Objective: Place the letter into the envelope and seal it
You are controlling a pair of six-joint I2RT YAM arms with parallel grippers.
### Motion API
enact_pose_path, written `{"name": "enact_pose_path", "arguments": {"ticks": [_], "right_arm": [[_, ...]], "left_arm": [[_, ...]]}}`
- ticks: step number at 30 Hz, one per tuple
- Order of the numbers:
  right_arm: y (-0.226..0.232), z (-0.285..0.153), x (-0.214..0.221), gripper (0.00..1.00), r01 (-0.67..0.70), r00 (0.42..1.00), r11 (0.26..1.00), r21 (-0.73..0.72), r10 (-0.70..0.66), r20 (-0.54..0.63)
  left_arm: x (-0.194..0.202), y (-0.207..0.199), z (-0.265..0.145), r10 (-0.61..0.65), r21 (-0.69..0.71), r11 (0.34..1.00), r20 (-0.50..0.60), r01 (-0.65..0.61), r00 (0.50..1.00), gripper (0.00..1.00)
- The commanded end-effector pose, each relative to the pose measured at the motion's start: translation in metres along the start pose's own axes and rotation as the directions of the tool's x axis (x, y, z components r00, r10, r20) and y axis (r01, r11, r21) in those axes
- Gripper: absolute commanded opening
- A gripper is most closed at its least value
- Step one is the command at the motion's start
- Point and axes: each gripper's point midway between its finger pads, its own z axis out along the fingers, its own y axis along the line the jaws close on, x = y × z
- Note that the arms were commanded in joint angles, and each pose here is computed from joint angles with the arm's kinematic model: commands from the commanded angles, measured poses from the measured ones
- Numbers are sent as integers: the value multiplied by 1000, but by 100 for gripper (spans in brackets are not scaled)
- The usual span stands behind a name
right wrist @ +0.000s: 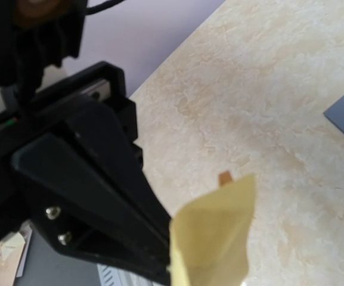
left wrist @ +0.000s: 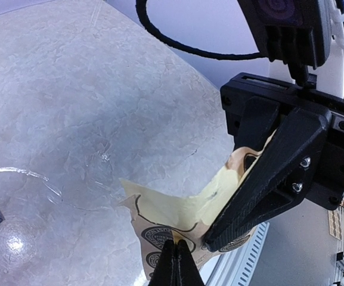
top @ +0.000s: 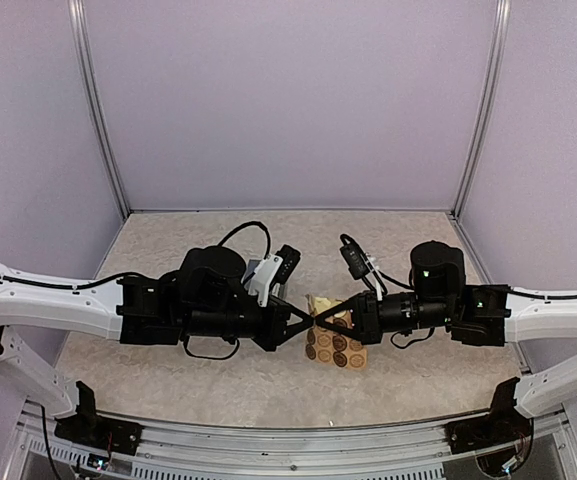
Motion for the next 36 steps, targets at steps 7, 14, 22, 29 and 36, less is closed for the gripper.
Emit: {"name": "enact_pose_path", "arguments": {"ticks": [7, 14, 22, 29, 36], "right_arm": [[0, -2, -11, 0, 19, 999, 1000, 24, -20, 41], [-1, -2, -10, 0, 17, 999, 999, 30, -18, 40], [-10, -7, -12, 0, 6, 998, 996, 91, -11, 58], [-24, -12, -12, 0, -22, 998, 986, 167, 10, 69], [-92, -37, 2, 0, -115, 992, 937, 329, 90, 90]], "left_arm": [[-8, 28, -4, -68, -122, 990, 23, 70, 997, 0], [-3, 41, -4, -96, -163, 982, 17, 98, 995, 0], [0, 58, -10, -127, -198, 972, 28, 130, 991, 0], [-3, 60, -20, -124, -191, 973, 43, 130, 991, 0], [-24, 79, -52, -77, -254, 962, 80, 95, 994, 0]]}}
